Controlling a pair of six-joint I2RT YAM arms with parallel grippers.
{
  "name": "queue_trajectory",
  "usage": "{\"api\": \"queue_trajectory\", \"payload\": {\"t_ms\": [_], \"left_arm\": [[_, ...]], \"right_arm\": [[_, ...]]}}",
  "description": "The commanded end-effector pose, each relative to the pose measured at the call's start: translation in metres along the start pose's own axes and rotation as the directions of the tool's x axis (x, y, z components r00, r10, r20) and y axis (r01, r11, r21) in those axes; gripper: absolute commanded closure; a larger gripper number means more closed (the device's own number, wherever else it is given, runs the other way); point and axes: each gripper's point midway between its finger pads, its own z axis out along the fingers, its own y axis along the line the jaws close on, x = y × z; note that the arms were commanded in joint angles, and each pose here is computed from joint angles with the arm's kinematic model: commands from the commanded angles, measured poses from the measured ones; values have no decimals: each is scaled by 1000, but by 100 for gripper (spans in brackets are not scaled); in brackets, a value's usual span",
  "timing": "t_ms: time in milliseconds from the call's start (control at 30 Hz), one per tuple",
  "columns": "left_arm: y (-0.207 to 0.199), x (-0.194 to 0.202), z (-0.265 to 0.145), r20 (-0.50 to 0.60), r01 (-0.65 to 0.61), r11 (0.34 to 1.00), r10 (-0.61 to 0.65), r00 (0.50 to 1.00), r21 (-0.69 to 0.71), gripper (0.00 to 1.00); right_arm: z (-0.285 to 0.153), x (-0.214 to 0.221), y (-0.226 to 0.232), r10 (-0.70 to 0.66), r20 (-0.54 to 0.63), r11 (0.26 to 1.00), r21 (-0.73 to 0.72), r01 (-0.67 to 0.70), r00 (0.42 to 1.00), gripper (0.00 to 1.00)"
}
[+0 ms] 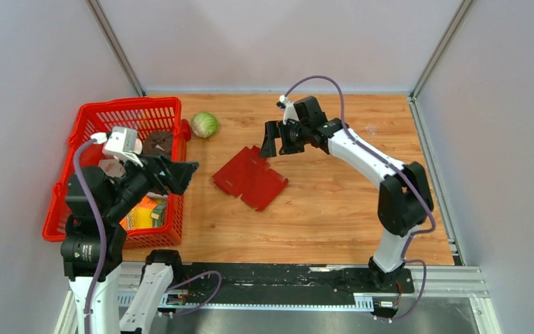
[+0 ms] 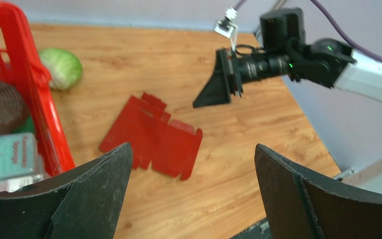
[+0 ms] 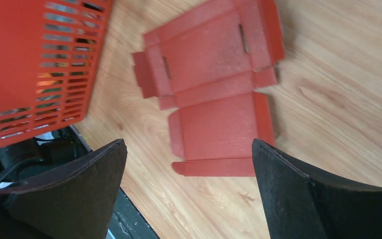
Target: Fold the paper box
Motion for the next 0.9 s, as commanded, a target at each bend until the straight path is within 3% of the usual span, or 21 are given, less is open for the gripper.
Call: {"api": "queue_trajectory", "payload": {"t_ms": [0,233,533,767,867], "left_arm": [[-6,35,2,-80,69,995,-62,995,77,0],[-16,67,-1,-97,150,974,-135,986,169,0],[-10,102,-5,-139,188,966,-165,976,175,0],[-3,111,-3,-142,204,968,-183,973,148,1],[0,114,-3,-149,214,968,-194,970,130,1]], "right_arm": [[34,-7,-19,38,-36,996,-85,-41,999,2],[84,-17,-91,68,-61,995,-70,-72,996,15],[124,-34,-106,72,-21,986,-149,-74,997,24],[144,-27,-104,126,-34,965,-227,-130,991,39],[149,-23,-99,153,-35,951,-266,-157,988,51]]}}
